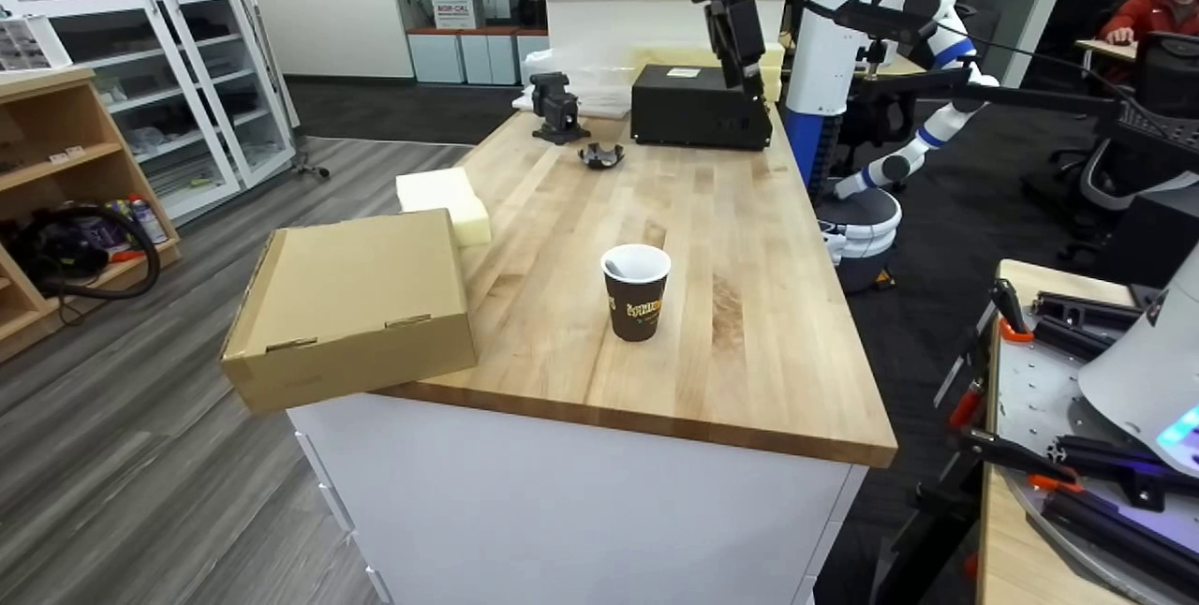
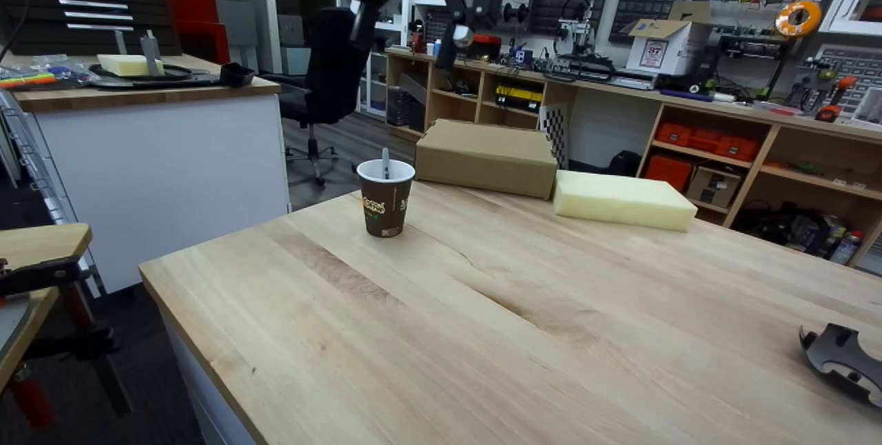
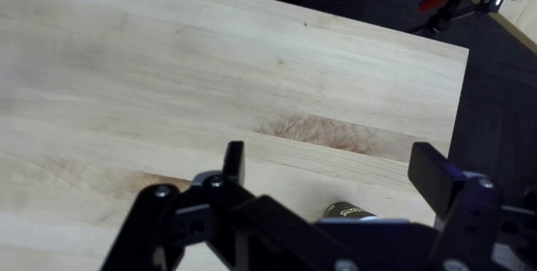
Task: Remove the black sharpie from the cup and put it on the table
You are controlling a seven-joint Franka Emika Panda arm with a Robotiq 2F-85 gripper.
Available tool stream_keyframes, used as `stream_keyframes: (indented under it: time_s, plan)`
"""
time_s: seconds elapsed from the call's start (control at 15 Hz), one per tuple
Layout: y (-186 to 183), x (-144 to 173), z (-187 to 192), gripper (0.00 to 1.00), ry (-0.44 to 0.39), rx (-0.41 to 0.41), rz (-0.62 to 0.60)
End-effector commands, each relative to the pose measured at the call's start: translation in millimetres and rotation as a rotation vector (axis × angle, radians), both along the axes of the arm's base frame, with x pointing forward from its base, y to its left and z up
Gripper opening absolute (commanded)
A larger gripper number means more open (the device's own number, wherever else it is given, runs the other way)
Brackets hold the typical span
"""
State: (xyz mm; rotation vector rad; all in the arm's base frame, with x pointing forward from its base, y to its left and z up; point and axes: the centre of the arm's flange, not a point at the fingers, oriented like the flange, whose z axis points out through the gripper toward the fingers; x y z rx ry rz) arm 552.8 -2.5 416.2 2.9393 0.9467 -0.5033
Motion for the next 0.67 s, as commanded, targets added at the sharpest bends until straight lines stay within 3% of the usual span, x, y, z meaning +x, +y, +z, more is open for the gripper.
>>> stream_keyframes:
  time_s: [0.0,0.4,0.6]
  plan:
    - [25,55,5,1.0,0.02,-0.011,0.204]
    - [74,83,-9,1.0,0.035,0.052,0.531]
    - [94,90,-21,1.0,0.06,0.019,0.607]
